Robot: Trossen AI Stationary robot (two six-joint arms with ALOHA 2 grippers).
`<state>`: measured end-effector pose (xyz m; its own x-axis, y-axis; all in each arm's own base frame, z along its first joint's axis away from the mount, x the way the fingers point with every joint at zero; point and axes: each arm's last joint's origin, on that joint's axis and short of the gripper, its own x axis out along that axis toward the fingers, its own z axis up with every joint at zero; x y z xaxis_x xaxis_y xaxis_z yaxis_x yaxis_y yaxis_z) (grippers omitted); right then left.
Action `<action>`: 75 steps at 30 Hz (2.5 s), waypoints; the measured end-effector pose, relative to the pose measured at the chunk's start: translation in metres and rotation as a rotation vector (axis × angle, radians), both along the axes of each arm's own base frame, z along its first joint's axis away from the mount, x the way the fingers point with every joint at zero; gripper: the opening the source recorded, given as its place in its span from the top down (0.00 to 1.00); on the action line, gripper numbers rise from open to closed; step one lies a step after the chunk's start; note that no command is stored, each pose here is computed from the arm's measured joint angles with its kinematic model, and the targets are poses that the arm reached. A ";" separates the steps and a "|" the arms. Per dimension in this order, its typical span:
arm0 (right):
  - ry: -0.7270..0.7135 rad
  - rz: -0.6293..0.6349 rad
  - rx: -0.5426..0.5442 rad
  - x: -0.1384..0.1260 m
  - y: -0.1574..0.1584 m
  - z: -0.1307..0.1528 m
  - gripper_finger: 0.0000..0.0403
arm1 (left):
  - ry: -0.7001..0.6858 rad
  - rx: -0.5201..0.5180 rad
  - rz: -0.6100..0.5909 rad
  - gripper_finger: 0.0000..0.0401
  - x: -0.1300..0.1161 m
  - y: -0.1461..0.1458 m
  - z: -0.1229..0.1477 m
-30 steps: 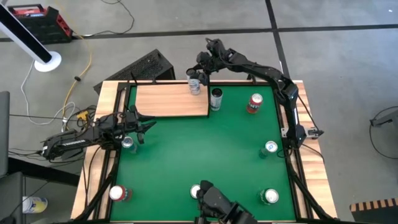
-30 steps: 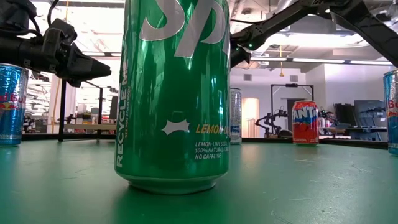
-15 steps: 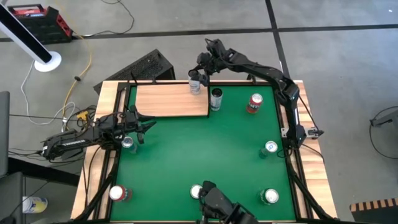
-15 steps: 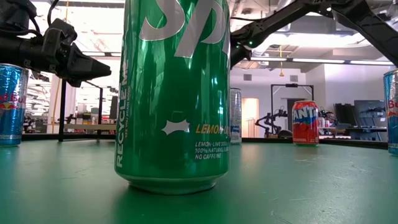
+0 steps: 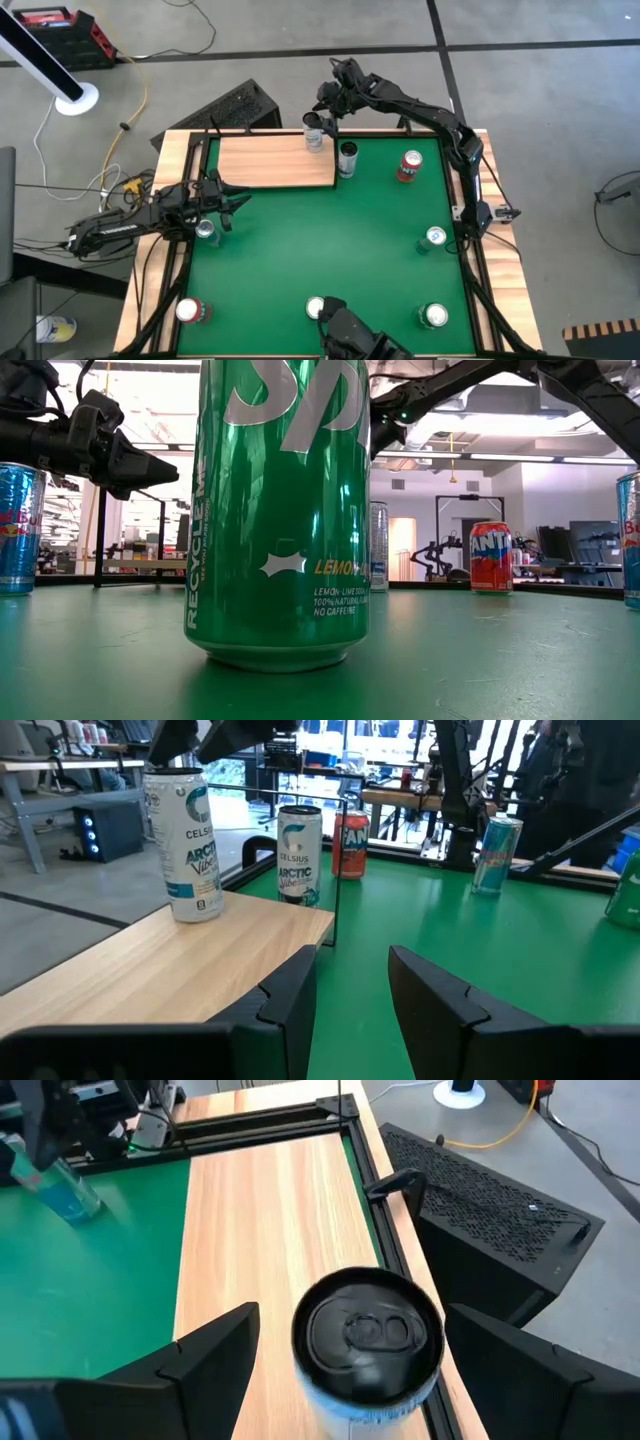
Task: Place canned beverage on shelf
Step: Put the bottom white blue soda can on the shelf, then put the right blue soda can on the shelf
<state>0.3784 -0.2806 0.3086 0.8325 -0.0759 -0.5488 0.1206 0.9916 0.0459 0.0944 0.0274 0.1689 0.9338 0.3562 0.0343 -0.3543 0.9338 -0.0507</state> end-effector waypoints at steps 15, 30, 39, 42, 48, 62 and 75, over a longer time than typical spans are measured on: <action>0.325 0.053 0.212 -0.040 0.039 0.059 0.16 | 0.000 0.000 -0.001 0.72 0.000 0.000 0.000; 0.196 -0.070 0.194 -0.146 0.124 0.088 0.16 | 0.000 0.000 -0.001 0.72 0.000 0.000 0.000; -0.090 -0.161 0.215 -0.190 0.195 0.050 0.16 | 0.000 0.000 -0.001 0.72 0.000 0.000 0.000; -0.095 -0.163 0.259 -0.195 0.207 0.041 0.16 | 0.000 0.001 -0.001 0.72 0.000 0.000 0.000; -0.094 -0.172 0.396 -0.181 0.219 0.025 0.16 | -0.001 0.001 0.000 0.72 0.000 0.000 0.000; 0.534 -0.661 0.523 -0.215 0.307 0.008 0.16 | 0.000 0.001 -0.001 0.72 0.000 0.000 0.000; 0.664 -1.027 0.468 -0.240 0.357 -0.020 0.16 | 0.000 0.000 -0.001 0.72 0.000 0.000 0.000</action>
